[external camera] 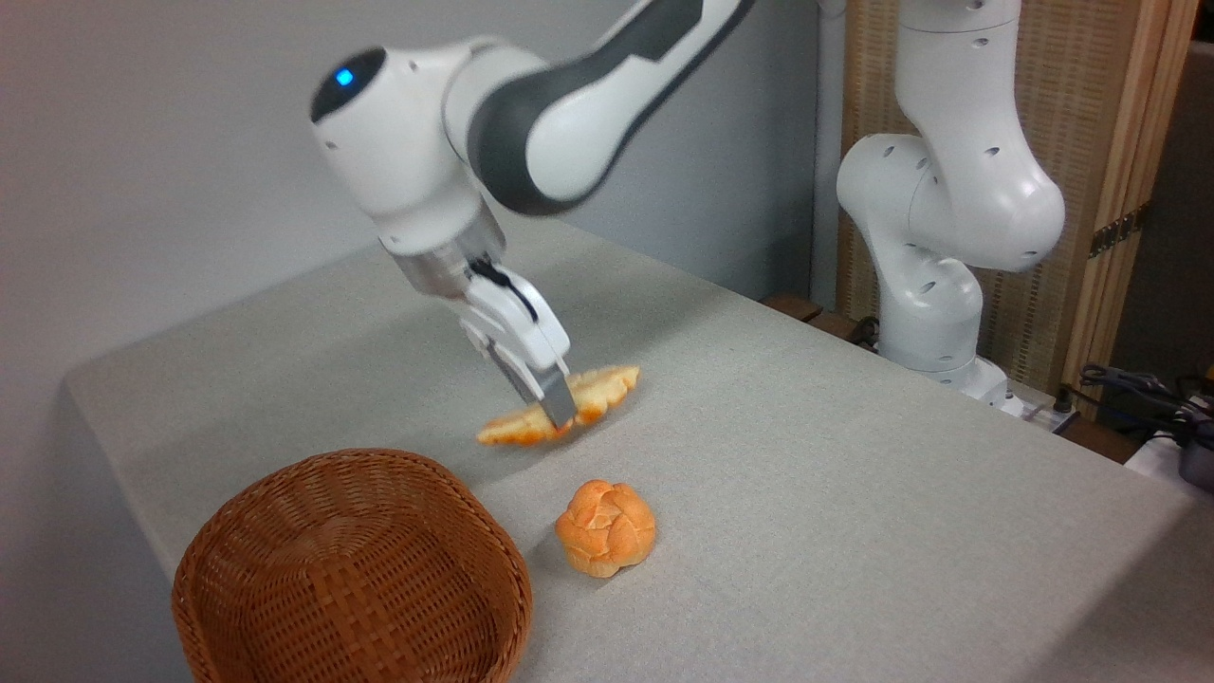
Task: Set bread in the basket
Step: 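Carry the held loaf over the wicker basket and lower it inside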
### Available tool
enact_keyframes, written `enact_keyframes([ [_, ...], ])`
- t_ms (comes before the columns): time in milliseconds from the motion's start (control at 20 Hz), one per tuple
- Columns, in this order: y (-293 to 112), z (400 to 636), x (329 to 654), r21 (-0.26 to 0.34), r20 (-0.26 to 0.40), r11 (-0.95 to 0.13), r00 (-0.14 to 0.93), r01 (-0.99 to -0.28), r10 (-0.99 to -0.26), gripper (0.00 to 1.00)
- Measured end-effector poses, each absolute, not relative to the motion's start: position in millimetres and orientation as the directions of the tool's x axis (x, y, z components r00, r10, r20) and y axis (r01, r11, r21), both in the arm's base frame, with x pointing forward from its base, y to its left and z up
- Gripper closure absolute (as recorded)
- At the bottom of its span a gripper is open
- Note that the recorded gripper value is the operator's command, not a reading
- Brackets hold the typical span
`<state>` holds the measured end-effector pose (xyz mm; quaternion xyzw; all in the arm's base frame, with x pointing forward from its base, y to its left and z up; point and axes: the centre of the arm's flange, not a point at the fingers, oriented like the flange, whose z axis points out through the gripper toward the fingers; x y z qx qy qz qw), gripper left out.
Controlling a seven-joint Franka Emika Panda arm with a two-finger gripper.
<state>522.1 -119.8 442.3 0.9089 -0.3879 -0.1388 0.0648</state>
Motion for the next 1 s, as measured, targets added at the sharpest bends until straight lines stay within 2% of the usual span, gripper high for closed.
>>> enact_keyframes([
  [100, -121, 474, 532, 0.225, -0.194, -0.687, 0.659, -0.691, -0.726, 0.94],
  [200, -120, 495, 541, 0.208, -0.167, -0.689, 0.669, -0.694, -0.725, 0.87],
  [400, -92, 540, 578, 0.141, -0.05, -0.674, 0.674, -0.725, -0.737, 0.88],
  [500, -81, 552, 603, 0.074, 0.038, -0.668, 0.671, -0.741, -0.74, 0.88],
  [600, -80, 548, 626, 0.004, 0.121, -0.66, 0.656, -0.751, -0.745, 0.86],
  [650, -81, 539, 636, -0.02, 0.147, -0.651, 0.641, -0.759, -0.753, 0.77],
  [700, -83, 528, 645, -0.035, 0.162, -0.638, 0.626, -0.769, -0.763, 0.64],
  [750, -84, 517, 652, -0.041, 0.167, -0.629, 0.615, -0.776, -0.77, 0.57],
  [800, -85, 505, 658, -0.043, 0.17, -0.62, 0.606, -0.783, -0.777, 0.4],
  [850, -86, 498, 663, -0.047, 0.175, -0.617, 0.602, -0.786, -0.779, 0.36],
  [950, -89, 488, 670, -0.062, 0.191, -0.617, 0.597, -0.785, -0.779, 0.16],
  [1000, -89, 486, 672, -0.065, 0.194, -0.617, 0.597, -0.784, -0.779, 0.12],
])
